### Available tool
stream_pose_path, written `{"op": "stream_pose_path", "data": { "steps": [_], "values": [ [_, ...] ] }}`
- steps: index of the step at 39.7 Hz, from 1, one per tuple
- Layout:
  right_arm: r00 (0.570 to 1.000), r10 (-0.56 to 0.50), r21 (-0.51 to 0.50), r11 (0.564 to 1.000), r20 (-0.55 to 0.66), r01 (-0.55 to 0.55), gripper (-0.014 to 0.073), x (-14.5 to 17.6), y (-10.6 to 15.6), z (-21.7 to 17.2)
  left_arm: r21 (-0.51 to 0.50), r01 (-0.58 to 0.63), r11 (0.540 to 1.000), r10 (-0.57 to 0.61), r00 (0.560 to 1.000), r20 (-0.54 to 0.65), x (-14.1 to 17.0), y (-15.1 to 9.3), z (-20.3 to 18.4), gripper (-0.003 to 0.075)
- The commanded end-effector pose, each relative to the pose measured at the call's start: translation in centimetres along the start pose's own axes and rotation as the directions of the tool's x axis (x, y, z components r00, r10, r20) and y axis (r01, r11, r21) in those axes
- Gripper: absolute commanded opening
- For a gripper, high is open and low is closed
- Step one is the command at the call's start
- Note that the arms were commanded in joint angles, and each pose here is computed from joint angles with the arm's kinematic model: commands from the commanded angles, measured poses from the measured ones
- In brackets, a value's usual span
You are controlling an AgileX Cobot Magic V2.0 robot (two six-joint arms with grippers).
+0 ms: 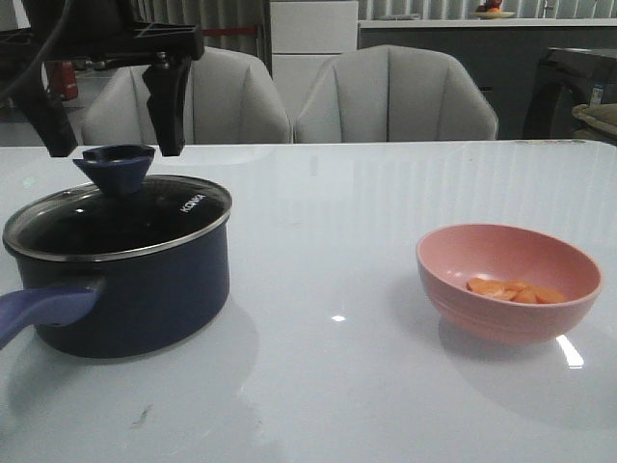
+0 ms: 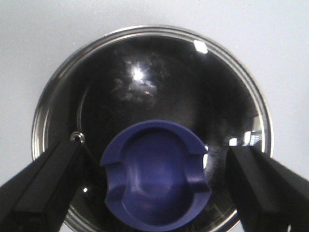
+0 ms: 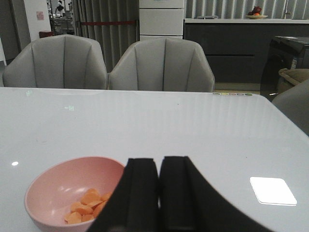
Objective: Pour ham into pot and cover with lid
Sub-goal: 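Lower the left gripper onto the blue lid knob and grasp it, then lift the glass lid off the saucepan with the left gripper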
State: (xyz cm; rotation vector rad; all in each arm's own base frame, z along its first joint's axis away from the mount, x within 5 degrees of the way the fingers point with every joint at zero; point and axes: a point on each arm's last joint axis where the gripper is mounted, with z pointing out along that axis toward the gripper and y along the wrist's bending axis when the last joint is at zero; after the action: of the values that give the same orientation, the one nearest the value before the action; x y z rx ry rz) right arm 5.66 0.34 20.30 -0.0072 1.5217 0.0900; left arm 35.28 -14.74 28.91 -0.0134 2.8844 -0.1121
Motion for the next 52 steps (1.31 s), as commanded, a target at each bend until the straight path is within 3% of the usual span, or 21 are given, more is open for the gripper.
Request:
{"op": "stream_pose_path", "data": {
  "steps": [1, 17, 22, 33, 38, 52],
  "values": [
    [0.996, -0.016, 0.001, 1.000, 0.084, 0.016, 0.0153, -0.5, 0.0, -0.1, 0.026, 0.016, 1.000, -0.017, 0.999, 0.038, -0.2, -0.3, -1.8, 0.0630],
    [0.996, -0.016, 0.001, 1.000, 0.084, 0.016, 0.0153, -0.5, 0.0, -0.1, 0.036, 0.039, 0.999, -0.036, 0.997, -0.062, -0.1, -0.7, 0.2, 0.0608],
    [0.996, -0.016, 0.001, 1.000, 0.084, 0.016, 0.0153, -0.5, 0.0, -0.1, 0.024, 0.040, 0.999, -0.038, 0.995, -0.087, 0.0, -0.6, 0.8, 0.0502],
    [0.996, -0.016, 0.001, 1.000, 0.085, 0.016, 0.0153, -0.5, 0.0, -0.2, 0.018, 0.039, 0.999, -0.037, 0.995, -0.095, -0.1, -0.6, 1.0, 0.0191],
    [0.996, -0.016, 0.001, 1.000, 0.085, 0.016, 0.0153, -0.5, 0.0, -0.2, 0.011, 0.036, 0.999, -0.035, 0.995, -0.094, -0.1, -0.6, 1.0, 0.0111],
    [0.996, -0.016, 0.001, 1.000, 0.085, 0.016, 0.0153, -0.5, 0.0, -0.2, 0.028, 0.029, 0.999, -0.028, 0.998, -0.055, -0.9, -0.9, -0.9, 0.0114]
  ]
}}
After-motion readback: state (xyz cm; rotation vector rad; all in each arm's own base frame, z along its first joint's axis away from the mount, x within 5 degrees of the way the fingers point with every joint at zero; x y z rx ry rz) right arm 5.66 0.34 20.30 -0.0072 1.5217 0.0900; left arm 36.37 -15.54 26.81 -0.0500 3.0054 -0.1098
